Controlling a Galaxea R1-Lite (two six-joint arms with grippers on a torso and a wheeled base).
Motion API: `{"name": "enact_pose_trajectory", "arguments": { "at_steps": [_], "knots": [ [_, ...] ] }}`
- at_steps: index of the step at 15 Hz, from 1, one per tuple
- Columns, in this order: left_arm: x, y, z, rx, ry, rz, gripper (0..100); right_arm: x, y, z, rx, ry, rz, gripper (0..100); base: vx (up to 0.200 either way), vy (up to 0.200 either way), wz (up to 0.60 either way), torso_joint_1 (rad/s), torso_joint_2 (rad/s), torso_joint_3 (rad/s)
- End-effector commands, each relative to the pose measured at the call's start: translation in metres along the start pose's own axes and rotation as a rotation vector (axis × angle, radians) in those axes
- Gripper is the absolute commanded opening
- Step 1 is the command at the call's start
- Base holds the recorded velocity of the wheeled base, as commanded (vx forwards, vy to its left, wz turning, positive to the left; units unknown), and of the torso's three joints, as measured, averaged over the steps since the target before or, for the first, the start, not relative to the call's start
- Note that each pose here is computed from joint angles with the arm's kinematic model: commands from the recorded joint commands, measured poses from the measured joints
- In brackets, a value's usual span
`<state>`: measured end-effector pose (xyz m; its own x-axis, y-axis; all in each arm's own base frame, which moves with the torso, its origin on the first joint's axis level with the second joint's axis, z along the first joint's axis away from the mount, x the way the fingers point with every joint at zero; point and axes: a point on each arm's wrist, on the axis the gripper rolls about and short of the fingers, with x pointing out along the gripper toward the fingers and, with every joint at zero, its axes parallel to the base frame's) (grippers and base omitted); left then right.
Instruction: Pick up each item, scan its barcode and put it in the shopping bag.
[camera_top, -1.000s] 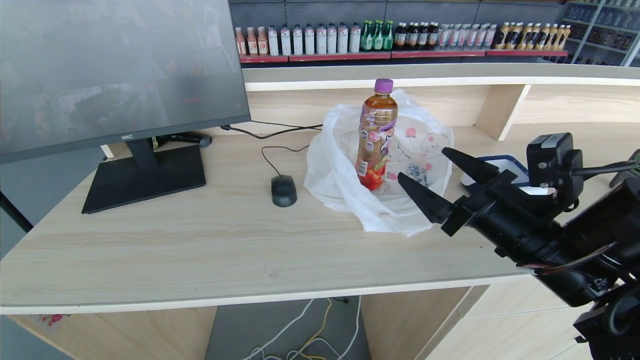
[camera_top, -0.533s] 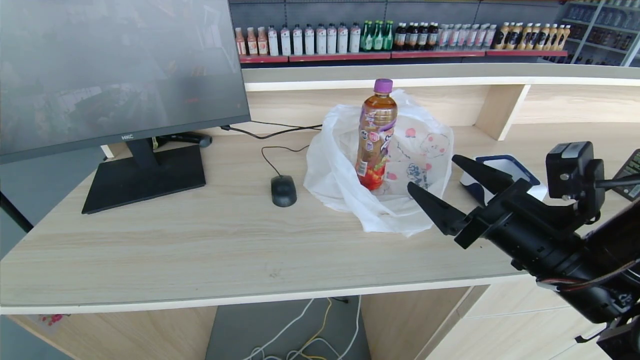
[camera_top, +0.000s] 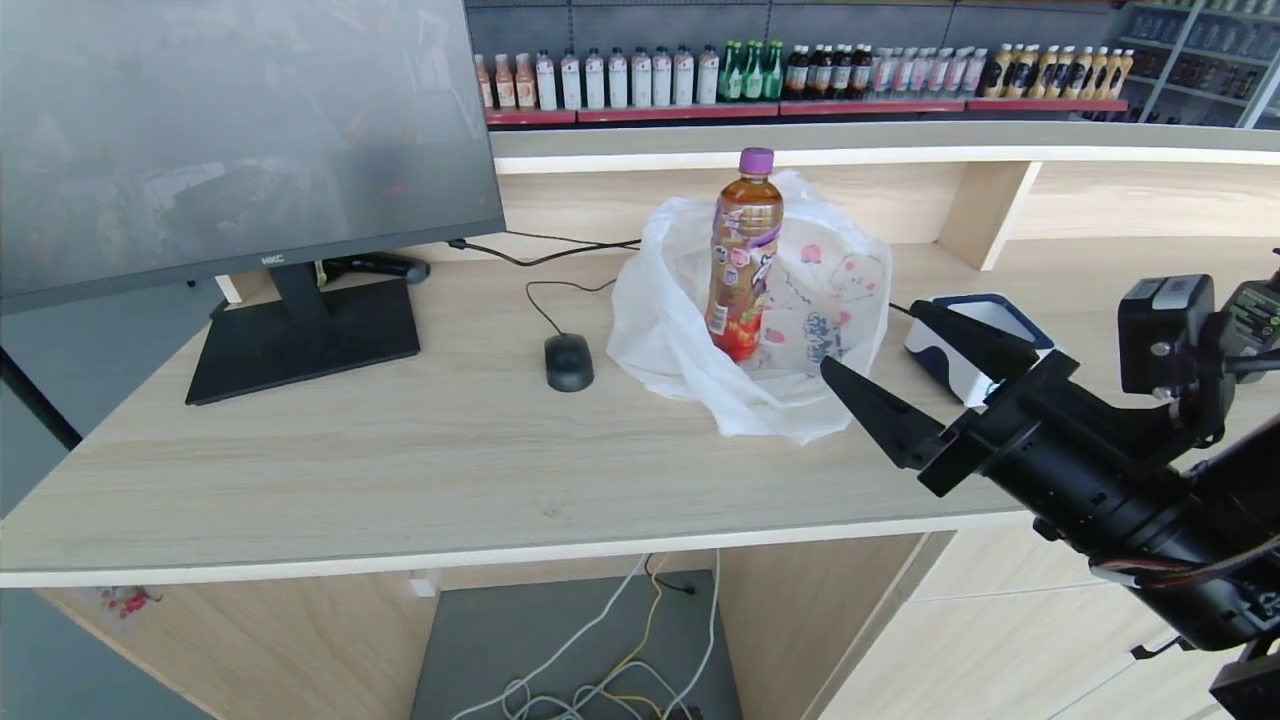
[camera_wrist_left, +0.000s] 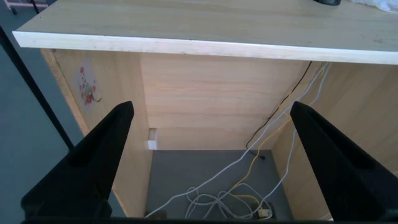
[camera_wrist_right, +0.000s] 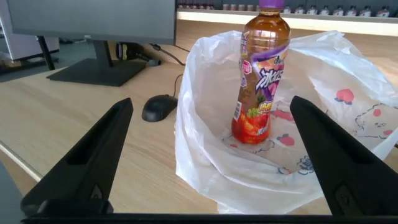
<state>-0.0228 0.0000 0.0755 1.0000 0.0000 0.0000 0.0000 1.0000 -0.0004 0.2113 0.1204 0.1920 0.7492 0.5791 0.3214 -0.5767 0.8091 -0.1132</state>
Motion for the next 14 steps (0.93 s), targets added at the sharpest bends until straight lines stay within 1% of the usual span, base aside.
{"name": "enact_pose_trajectory", "arguments": {
  "at_steps": [1, 4, 9, 11, 12, 14],
  "knots": [
    [0.000, 0.000, 0.000, 0.002, 0.000, -0.002, 100, 0.000, 0.000, -0.001, 0.000, 0.004, 0.001, 100, 0.000, 0.000, 0.00, 0.000, 0.00, 0.000],
    [0.000, 0.000, 0.000, -0.003, 0.000, 0.000, 100, -0.002, 0.000, -0.002, 0.001, 0.012, 0.001, 100, 0.000, 0.000, 0.00, 0.000, 0.00, 0.000],
    [0.000, 0.000, 0.000, -0.007, 0.000, 0.000, 100, -0.004, 0.001, -0.004, 0.004, 0.022, 0.002, 100, 0.000, -0.200, 0.00, 0.011, 0.01, -0.001],
    [0.000, 0.000, 0.000, -0.009, 0.000, 0.000, 100, -0.009, 0.002, -0.008, 0.006, 0.046, 0.004, 100, 0.000, -0.200, 0.00, 0.014, 0.00, -0.005],
    [0.000, 0.000, 0.000, -0.007, 0.000, 0.000, 100, -0.015, 0.003, -0.013, 0.007, 0.080, 0.006, 100, 0.000, -0.200, 0.00, -0.027, -0.01, 0.007],
    [0.000, 0.000, 0.000, -0.007, 0.000, 0.000, 100, -0.016, 0.003, -0.015, 0.009, 0.089, 0.006, 100, 0.000, -0.200, 0.00, 0.007, 0.00, 0.002]
  ]
}}
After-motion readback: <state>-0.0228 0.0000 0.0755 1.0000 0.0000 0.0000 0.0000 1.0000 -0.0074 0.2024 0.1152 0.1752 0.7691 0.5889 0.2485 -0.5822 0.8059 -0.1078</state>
